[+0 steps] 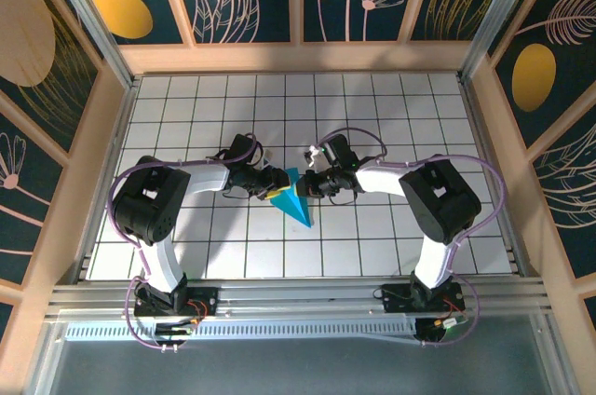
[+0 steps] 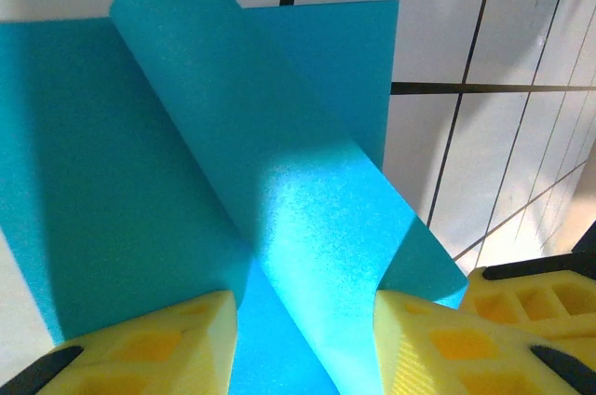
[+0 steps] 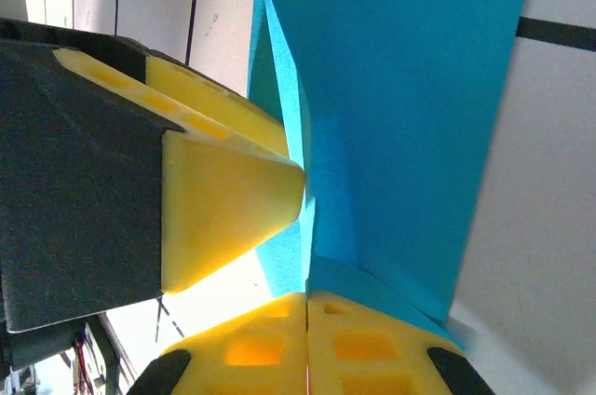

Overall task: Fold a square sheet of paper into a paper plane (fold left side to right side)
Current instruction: Fourth fold the wing at the center of the table.

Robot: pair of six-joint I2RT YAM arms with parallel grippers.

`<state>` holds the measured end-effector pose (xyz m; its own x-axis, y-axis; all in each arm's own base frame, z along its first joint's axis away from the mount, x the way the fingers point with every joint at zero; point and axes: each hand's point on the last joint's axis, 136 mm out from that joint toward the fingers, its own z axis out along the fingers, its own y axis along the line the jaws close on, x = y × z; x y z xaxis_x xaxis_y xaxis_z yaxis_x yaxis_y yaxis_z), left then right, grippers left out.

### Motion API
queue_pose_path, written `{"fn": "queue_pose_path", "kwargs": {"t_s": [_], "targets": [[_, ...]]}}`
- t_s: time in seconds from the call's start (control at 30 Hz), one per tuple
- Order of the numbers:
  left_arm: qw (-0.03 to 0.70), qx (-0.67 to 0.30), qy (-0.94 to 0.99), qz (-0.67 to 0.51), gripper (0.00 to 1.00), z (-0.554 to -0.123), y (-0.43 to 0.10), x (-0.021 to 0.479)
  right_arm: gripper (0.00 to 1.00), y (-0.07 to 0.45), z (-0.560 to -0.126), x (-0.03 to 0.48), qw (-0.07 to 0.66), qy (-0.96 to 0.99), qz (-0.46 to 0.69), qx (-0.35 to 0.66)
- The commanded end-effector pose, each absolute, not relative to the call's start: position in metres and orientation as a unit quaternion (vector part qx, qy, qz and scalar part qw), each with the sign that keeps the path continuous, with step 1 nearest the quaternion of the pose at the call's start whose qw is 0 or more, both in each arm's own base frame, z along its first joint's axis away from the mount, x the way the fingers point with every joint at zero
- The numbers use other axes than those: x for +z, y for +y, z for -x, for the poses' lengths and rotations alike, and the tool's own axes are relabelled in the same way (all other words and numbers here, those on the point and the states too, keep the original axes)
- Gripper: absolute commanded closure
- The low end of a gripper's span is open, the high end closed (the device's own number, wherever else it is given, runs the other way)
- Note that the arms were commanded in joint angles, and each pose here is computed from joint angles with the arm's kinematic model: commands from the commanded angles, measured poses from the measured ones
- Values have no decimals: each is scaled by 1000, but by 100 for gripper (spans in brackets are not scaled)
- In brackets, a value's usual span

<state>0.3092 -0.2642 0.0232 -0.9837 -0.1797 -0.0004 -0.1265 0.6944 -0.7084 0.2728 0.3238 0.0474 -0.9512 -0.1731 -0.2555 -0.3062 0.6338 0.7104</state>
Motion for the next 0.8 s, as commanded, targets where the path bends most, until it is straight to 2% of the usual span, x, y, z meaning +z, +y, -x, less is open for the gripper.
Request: {"fn": "queue_pose_path", "kwargs": {"t_s": [0.0,0.77], "targets": [[16,-319,942,107,56,-296,-242,-10,94,325,-276,41,81,906,137,392],[16,-319,942,106,56,-297,-243,-8,96,315,-282,24,80,925,125,349]]}}
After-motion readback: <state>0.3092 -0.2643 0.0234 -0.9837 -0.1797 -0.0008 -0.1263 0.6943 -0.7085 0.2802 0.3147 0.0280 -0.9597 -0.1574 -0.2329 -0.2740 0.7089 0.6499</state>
